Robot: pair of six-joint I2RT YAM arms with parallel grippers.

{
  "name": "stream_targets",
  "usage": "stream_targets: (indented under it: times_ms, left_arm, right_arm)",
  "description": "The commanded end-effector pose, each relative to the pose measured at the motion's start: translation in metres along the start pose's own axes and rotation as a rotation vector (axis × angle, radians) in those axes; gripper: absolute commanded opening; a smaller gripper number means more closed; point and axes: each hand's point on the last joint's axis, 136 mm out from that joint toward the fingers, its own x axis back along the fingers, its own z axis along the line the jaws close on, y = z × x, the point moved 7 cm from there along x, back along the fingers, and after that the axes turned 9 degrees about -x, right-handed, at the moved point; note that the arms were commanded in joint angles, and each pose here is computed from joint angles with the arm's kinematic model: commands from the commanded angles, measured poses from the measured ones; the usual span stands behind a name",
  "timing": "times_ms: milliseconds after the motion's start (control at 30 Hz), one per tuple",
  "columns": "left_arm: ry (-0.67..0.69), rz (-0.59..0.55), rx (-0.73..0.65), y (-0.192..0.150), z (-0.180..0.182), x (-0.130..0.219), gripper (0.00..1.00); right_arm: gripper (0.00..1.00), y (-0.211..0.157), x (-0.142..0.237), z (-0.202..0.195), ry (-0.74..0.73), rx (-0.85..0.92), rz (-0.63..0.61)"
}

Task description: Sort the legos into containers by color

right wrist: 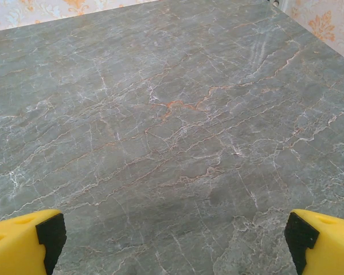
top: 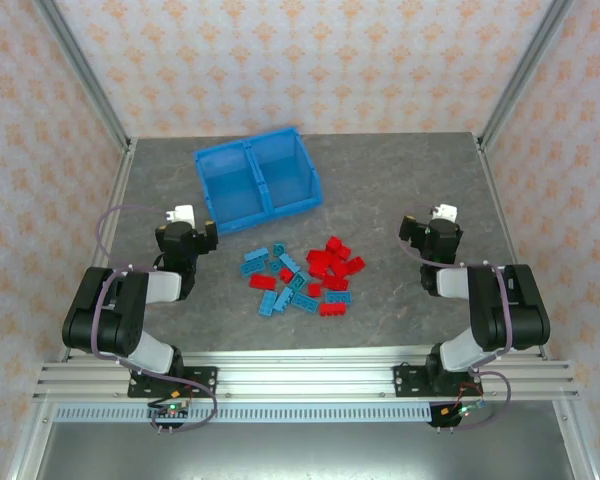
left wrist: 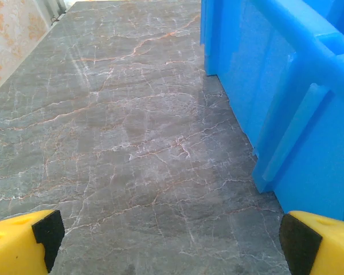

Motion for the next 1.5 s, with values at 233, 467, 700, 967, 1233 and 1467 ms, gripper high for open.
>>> stream_targets:
  times_ms: [233, 467, 700, 967, 1233, 1467]
  left_arm:
    - [-0.019, -0.054, -0.004, 0.017, -0.003, 0.000, 1.00]
    - [-0.024, -0.053, 0.001, 0.017, -0.002, 0.000, 1.00]
    - [-0.023, -0.054, 0.001, 0.017, -0.002, 0.000, 1.00]
    - [-0.037, -0.050, -0.036, 0.028, -0.005, 0.007, 1.00]
    - [-0.026, -0.145, -0.013, 0.083, -0.006, 0.075, 1.00]
    - [-0.395, -0.250, -0.059, 0.160, -0.043, 0.160, 1.00]
  right_arm:
    - [0.99, 0.007, 0.000, 0.004, 0.015, 0.007, -0.025]
    - [0.99, 0.007, -0.001, 0.003, 0.022, -0.002, -0.019]
    - [0.98, 0.014, 0.007, 0.009, 0.043, 0.022, -0.032]
    - [0.98, 0.087, 0.087, 0.026, -0.059, -0.366, 0.165]
    - [0.98, 0.069, 0.117, 0.093, 0.201, -0.309, 0.576]
    - [0.98, 0.028, 0.112, 0.146, 0.220, -0.018, 0.840]
